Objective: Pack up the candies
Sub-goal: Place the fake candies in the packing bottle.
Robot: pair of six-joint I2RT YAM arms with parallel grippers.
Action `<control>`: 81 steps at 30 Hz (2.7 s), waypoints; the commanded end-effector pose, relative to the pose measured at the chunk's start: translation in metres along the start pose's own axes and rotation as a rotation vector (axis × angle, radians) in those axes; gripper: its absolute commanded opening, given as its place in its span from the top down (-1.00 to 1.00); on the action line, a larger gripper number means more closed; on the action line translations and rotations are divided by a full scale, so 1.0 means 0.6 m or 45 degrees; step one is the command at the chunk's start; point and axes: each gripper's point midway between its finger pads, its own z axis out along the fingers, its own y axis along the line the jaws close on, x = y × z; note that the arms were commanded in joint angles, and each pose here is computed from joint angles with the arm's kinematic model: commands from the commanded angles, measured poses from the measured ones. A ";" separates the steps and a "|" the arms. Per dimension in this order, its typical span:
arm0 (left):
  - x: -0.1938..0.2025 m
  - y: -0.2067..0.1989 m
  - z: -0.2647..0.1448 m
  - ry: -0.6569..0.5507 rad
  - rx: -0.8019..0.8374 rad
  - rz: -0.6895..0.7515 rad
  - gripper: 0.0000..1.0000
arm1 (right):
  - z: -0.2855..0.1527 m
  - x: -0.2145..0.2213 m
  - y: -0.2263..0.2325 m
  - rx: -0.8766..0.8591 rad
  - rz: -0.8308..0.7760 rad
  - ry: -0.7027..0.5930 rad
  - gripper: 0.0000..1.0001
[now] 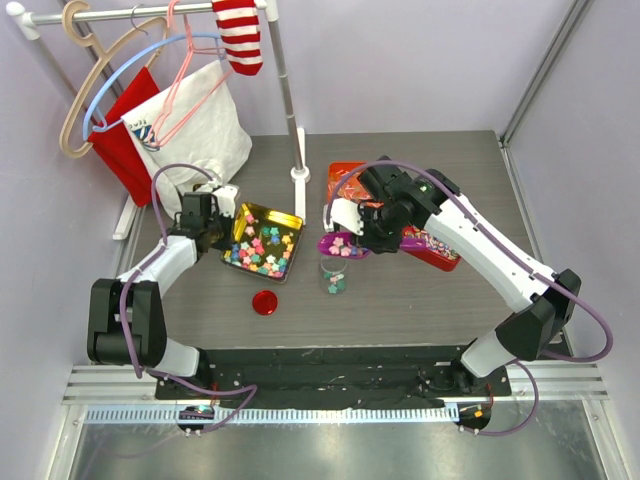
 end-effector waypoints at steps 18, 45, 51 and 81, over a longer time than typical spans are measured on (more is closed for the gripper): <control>-0.060 0.008 -0.015 -0.172 -0.015 0.011 1.00 | -0.010 0.061 0.010 -0.063 -0.026 0.296 0.99; -0.058 0.009 -0.010 -0.170 -0.005 0.001 1.00 | -0.027 0.093 0.035 -0.044 -0.099 0.515 0.99; -0.058 0.008 -0.010 -0.170 -0.003 0.004 1.00 | -0.028 0.102 0.039 -0.037 -0.111 0.543 0.98; -0.053 0.008 -0.006 -0.157 -0.003 0.000 1.00 | -0.049 0.101 0.035 0.090 -0.226 0.644 0.99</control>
